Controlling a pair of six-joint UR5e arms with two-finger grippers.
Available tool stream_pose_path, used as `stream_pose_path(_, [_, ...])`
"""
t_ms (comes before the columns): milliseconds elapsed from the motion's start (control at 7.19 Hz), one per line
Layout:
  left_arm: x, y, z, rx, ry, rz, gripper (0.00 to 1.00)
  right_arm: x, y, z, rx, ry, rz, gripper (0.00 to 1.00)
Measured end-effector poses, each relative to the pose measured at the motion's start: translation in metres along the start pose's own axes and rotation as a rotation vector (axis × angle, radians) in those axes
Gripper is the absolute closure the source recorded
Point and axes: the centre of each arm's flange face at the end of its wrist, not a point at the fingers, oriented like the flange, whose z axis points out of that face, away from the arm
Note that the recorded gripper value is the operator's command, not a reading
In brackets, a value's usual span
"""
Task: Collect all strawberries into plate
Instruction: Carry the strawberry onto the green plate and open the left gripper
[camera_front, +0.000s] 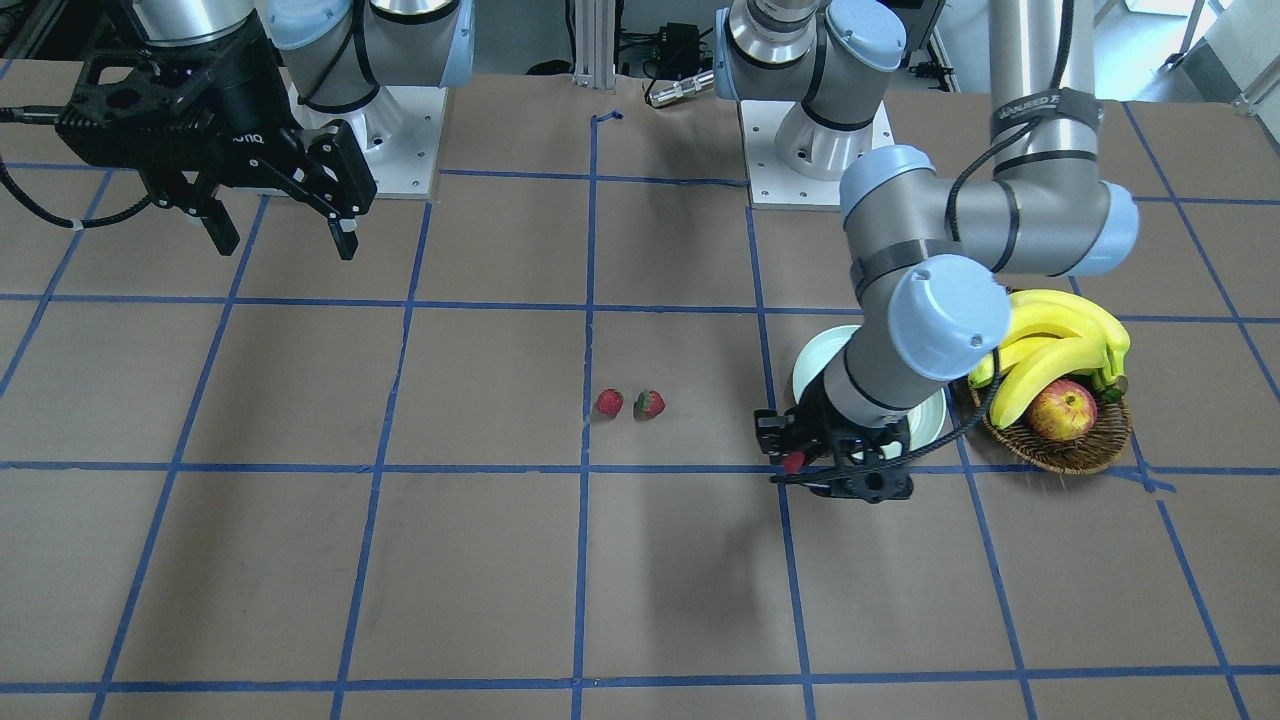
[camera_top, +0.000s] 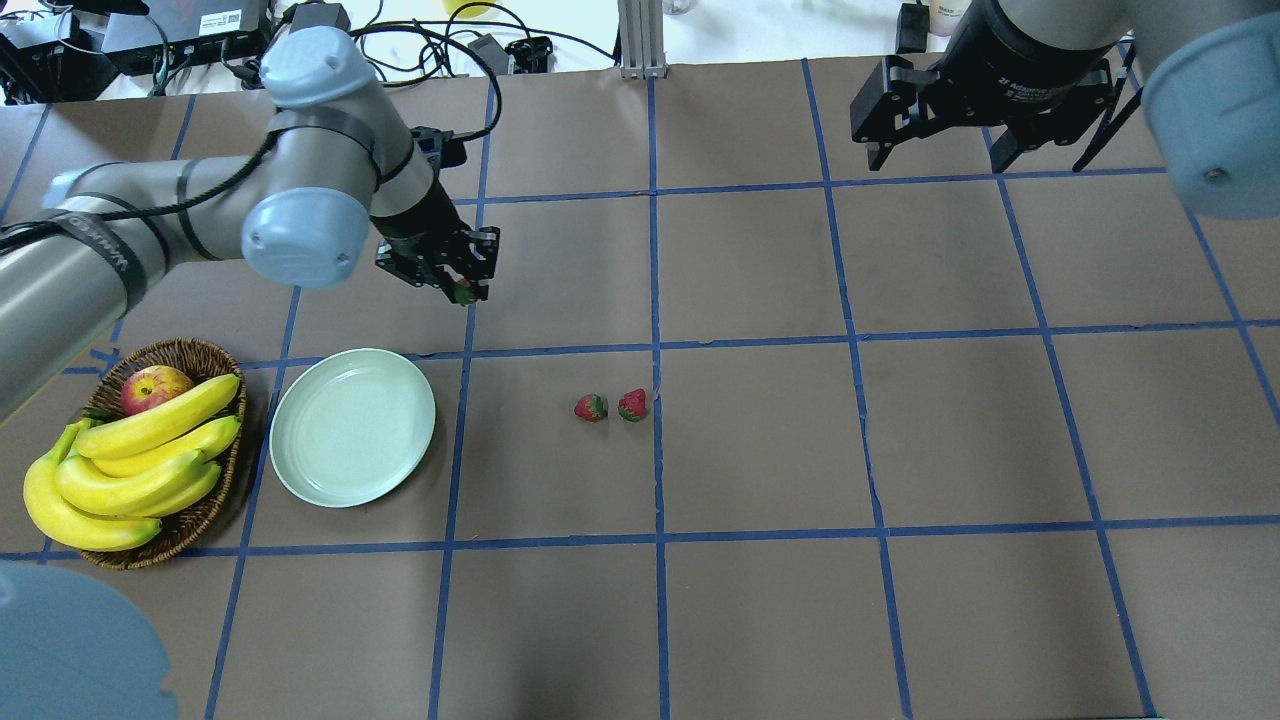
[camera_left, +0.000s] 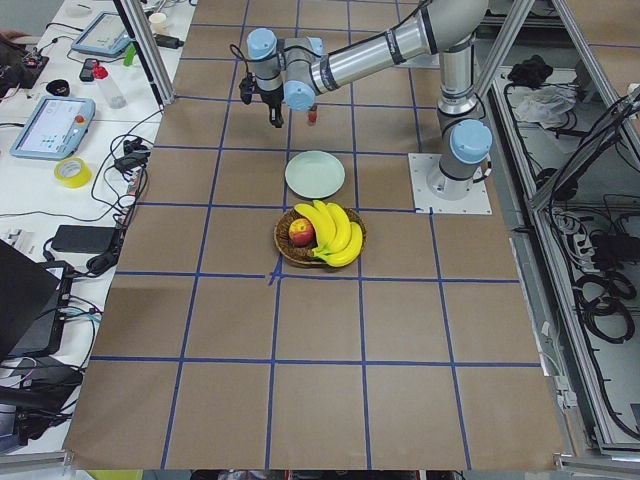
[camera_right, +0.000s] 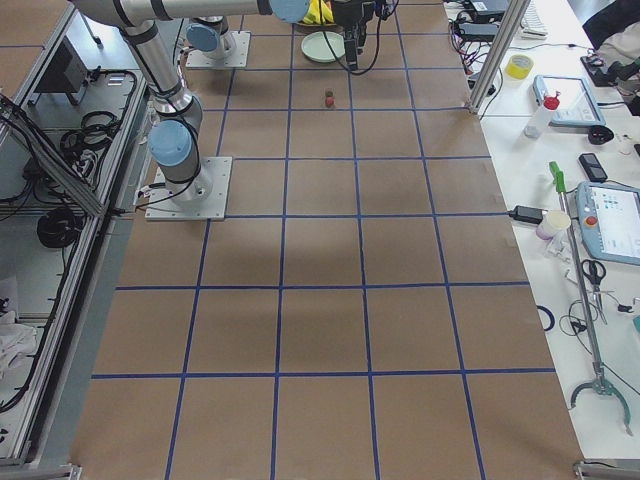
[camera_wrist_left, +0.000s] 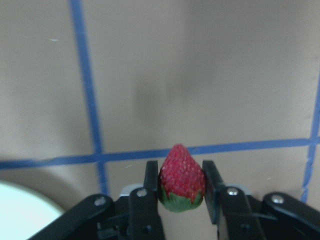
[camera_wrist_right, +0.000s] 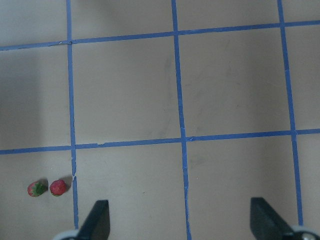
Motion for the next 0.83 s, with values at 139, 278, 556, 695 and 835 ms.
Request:
stream_pose_path(139, [-0.041,0.003,-0.001,-0.019,-0.039,-0.008,1.00,0.000,0.000,0.001,-0.001,0.001,0.000,0.00])
stream_pose_path(278, [-0.076,0.009,0.006,-0.051,-0.064,-0.007,1.00,0.000,0.001,0.002,-0.003,0.004,-0.002,0.00])
stream_pose_path(556, [-0.129,0.032,0.035,-0.131,-0.054,-0.036,1.00,0.000,0.001,0.002,-0.005,0.008,-0.025,0.00])
stream_pose_path(695, [-0.143,0.044,0.049,-0.166,-0.042,-0.052,1.00,0.000,0.002,0.002,-0.007,0.009,-0.047,0.00])
stream_pose_path(835, [-0.148,0.051,0.057,-0.187,-0.034,-0.065,0.48,0.000,0.002,0.001,-0.009,0.009,-0.058,0.00])
